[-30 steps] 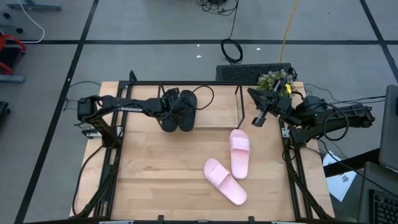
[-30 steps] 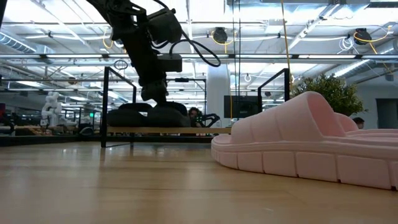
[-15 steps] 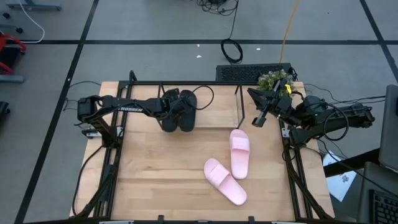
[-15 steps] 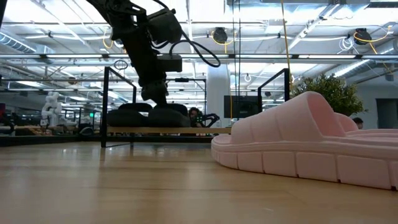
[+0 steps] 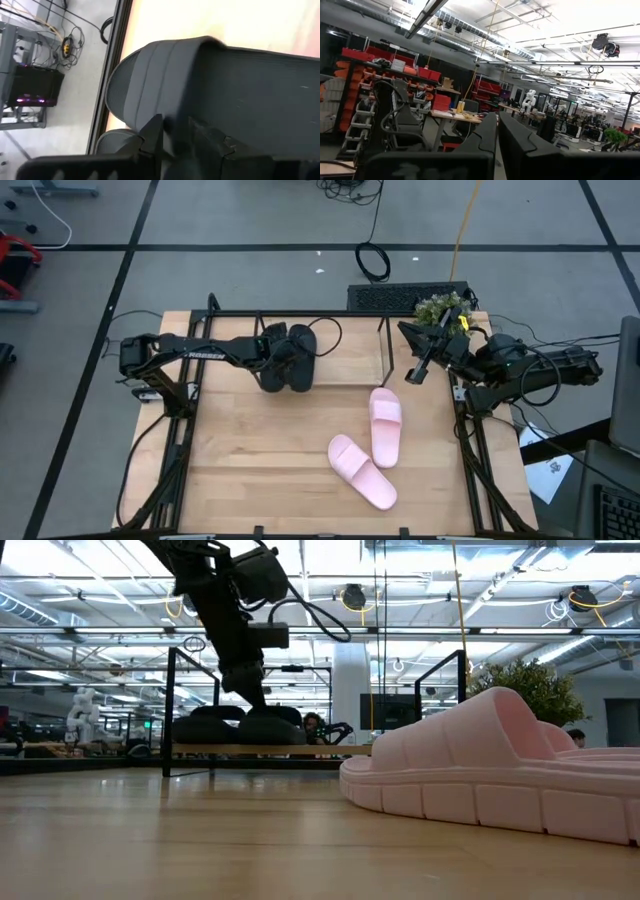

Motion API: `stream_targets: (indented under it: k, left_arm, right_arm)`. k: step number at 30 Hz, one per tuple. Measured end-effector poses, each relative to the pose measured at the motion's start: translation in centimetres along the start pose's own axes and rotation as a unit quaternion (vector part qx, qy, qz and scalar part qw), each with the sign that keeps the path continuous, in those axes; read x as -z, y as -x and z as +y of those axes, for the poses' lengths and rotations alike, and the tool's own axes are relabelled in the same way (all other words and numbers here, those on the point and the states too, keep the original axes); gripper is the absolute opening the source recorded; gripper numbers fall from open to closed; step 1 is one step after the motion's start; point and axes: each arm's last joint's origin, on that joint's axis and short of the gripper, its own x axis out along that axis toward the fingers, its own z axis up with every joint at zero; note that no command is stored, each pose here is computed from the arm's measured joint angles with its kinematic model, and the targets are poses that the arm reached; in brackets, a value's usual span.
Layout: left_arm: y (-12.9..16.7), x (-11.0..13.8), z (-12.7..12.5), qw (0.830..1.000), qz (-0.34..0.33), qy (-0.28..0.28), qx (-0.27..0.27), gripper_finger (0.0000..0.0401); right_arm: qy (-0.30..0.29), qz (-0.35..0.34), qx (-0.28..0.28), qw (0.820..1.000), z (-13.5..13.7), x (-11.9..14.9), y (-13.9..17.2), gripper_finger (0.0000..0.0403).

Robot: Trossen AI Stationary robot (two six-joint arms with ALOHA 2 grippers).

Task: Pick and place slides into the shelf
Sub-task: Put the black slipper on the shelf, then put the right pink slipper on the shelf

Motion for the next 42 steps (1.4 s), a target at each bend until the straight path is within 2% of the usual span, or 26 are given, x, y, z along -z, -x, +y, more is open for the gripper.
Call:
stream_targets:
  k: [13,16,18,24,27,31,35,38,42]
  left_arm:
    - [1.0,0.1,-0.1,1.000,-0.005,0.009,0.023,0.0086]
    - [2.3,-0.2,-0.1,0.999,-0.021,0.006,0.026,0.0086]
    - [4.0,-0.9,0.4,0.998,-0.056,0.014,0.018,0.0086]
    - [11.6,-1.6,2.4,0.987,-0.160,0.029,-0.008,0.0086]
    - [15.8,-1.5,3.5,0.973,-0.226,0.052,-0.016,0.0086]
    - [19.8,-0.7,4.2,0.952,-0.295,0.085,0.000,0.0086]
    - [21.9,0.2,4.1,0.935,-0.330,0.128,0.031,0.0086]
    - [22.6,0.3,3.4,0.930,-0.339,0.133,0.049,0.0086]
    - [22.9,0.2,2.5,0.931,-0.340,0.125,0.053,0.0086]
  right_arm:
    - [-0.004,0.001,-0.001,1.000,0.0,0.0,0.0,0.0009]
    - [-0.005,0.001,-0.002,1.000,0.0,0.0,0.0,0.0009]
    - [-0.006,0.001,-0.007,1.000,0.1,0.1,0.0,0.0009]
    - [0.007,0.018,-0.067,0.998,0.8,0.7,0.1,0.0009]
    - [0.009,0.048,-0.102,0.994,1.3,1.4,0.3,0.0009]
    - [-0.020,0.065,-0.173,0.983,2.2,1.9,0.6,0.0009]
    - [-0.071,0.075,-0.250,0.963,3.3,2.1,1.1,0.0009]
    - [-0.107,0.098,-0.290,0.946,4.1,2.1,1.7,0.0008]
    - [-0.136,0.136,-0.318,0.928,5.1,2.3,2.6,0.0008]
